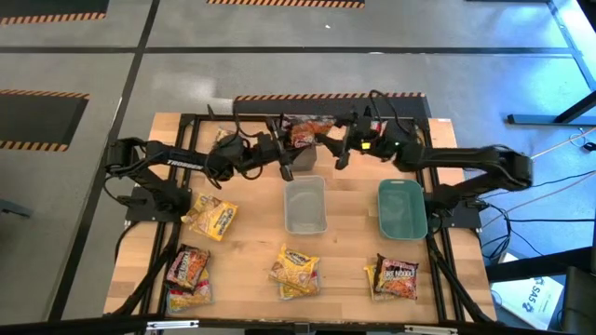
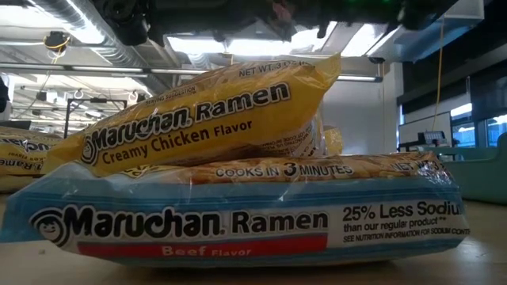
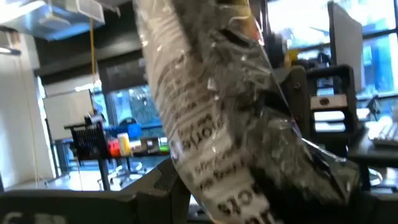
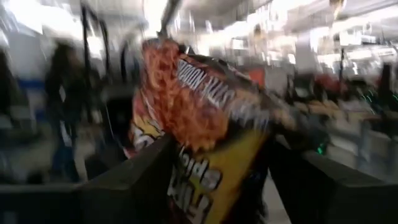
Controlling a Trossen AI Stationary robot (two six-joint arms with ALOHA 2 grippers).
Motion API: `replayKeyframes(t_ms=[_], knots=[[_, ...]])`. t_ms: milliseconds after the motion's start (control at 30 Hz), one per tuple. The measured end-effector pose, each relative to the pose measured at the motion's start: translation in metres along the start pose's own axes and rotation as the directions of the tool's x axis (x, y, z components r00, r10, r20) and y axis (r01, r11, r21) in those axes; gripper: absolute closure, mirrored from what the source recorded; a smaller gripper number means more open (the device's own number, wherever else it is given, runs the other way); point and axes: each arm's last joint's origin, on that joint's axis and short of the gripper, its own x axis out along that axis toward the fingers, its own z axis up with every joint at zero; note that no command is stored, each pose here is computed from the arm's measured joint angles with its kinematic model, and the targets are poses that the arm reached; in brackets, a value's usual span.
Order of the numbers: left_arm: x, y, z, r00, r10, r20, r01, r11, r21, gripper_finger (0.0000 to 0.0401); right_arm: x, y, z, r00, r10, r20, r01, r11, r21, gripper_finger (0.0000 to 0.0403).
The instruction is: Sort Maruchan noodles
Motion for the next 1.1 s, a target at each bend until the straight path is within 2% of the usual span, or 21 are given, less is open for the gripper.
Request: replayKeyframes(t_ms=[167, 267, 433, 533, 667, 800, 867, 900, 967, 1100], knots=[[-0.001, -0.001, -0.008, 0.994, -0.007, -0.114, 0.009, 1.000, 0.014, 0.0280, -0.037, -0.001, 0.021, 0.979, -0.084, -0.187, 0.061, 0.990, -0.125, 0.0144], [-0.003, -0.002, -0.013, 0.985, -0.021, -0.174, 0.024, 0.999, 0.020, 0.0284, -0.060, -0.002, 0.032, 0.960, -0.118, -0.253, 0.080, 0.984, -0.156, 0.0144], [-0.005, -0.001, -0.010, 0.971, -0.025, -0.238, 0.032, 0.999, 0.027, 0.0285, -0.081, -0.001, 0.035, 0.929, -0.132, -0.347, 0.078, 0.983, -0.164, 0.0144], [-0.006, 0.000, -0.011, 0.939, -0.037, -0.342, 0.055, 0.998, 0.044, 0.0286, -0.085, -0.001, 0.030, 0.903, -0.127, -0.410, 0.072, 0.987, -0.146, 0.0144], [0.001, 0.004, 0.008, 0.836, -0.054, -0.546, 0.107, 0.992, 0.067, 0.0286, -0.083, -0.001, 0.022, 0.877, -0.122, -0.465, 0.061, 0.988, -0.144, 0.0143], [0.006, 0.014, 0.024, 0.664, -0.029, -0.747, 0.125, 0.990, 0.072, 0.0286, -0.078, -0.001, 0.014, 0.859, -0.116, -0.499, 0.052, 0.989, -0.140, 0.0143], [0.007, 0.017, 0.032, 0.604, -0.025, -0.796, 0.129, 0.989, 0.067, 0.0286, -0.072, 0.000, 0.011, 0.861, -0.104, -0.498, 0.040, 0.990, -0.138, 0.0143], [0.006, 0.020, 0.037, 0.578, -0.024, -0.816, 0.128, 0.990, 0.062, 0.0286, -0.070, 0.000, 0.009, 0.861, -0.085, -0.502, 0.021, 0.991, -0.131, 0.0143], [0.007, 0.023, 0.047, 0.556, -0.028, -0.831, 0.119, 0.992, 0.046, 0.0286, -0.064, 0.002, 0.005, 0.868, -0.033, -0.496, -0.032, 0.992, -0.122, 0.0143], [0.007, 0.026, 0.054, 0.479, -0.032, -0.877, 0.113, 0.993, 0.025, 0.0286, -0.050, 0.005, -0.003, 0.882, 0.094, -0.462, -0.152, 0.984, -0.089, 0.0143]])
